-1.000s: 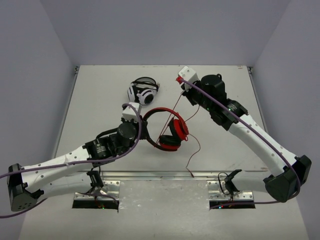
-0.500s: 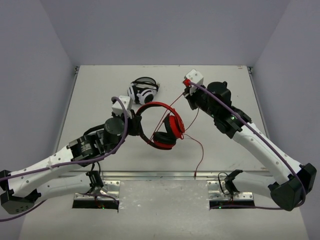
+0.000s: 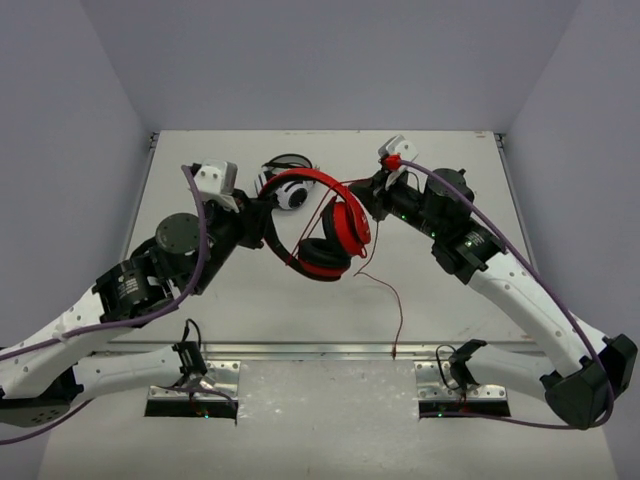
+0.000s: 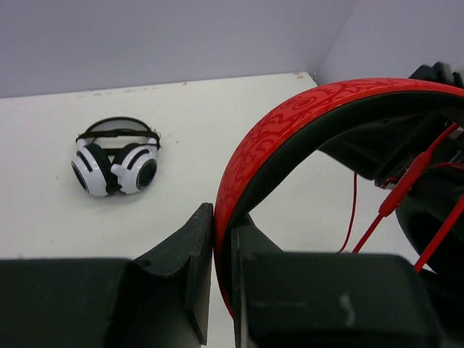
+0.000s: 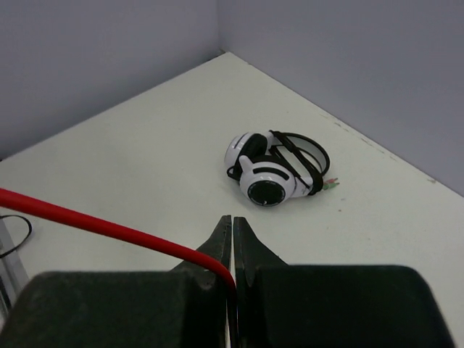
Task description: Wrap the headphones
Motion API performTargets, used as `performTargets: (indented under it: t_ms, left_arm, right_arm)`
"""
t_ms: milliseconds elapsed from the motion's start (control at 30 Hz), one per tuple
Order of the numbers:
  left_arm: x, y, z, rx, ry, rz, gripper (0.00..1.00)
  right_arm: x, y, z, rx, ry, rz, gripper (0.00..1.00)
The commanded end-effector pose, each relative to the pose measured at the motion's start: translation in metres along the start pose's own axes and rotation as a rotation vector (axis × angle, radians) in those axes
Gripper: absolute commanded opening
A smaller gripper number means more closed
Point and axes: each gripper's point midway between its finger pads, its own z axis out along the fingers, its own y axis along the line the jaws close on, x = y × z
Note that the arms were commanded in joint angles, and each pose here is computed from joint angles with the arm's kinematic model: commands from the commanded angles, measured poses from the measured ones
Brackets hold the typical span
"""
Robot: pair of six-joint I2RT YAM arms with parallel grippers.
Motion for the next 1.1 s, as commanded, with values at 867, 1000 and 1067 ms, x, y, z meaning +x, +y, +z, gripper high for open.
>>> performTargets:
  t_ms: [867, 1000, 1067]
  left_arm:
    - [-0.157, -0.049, -0.031, 0.211, -0.340, -0.232, 0.00]
    - [-0.155, -0.045, -0.027, 0.176, -0.331, -0.215, 0.00]
    - [-0.148, -0.041, -0.020, 0.129, -0.305, -0.198, 0.00]
  right_arm:
    - [0.005, -0.010, -0.018, 0.090, -0.127, 0.109, 0.01]
    - [0.006, -0.020, -0.026, 0.150, -0.137, 0.107, 0.01]
    - [0.004, -0.027, -0.032, 0.198, -0.150, 0.109, 0.01]
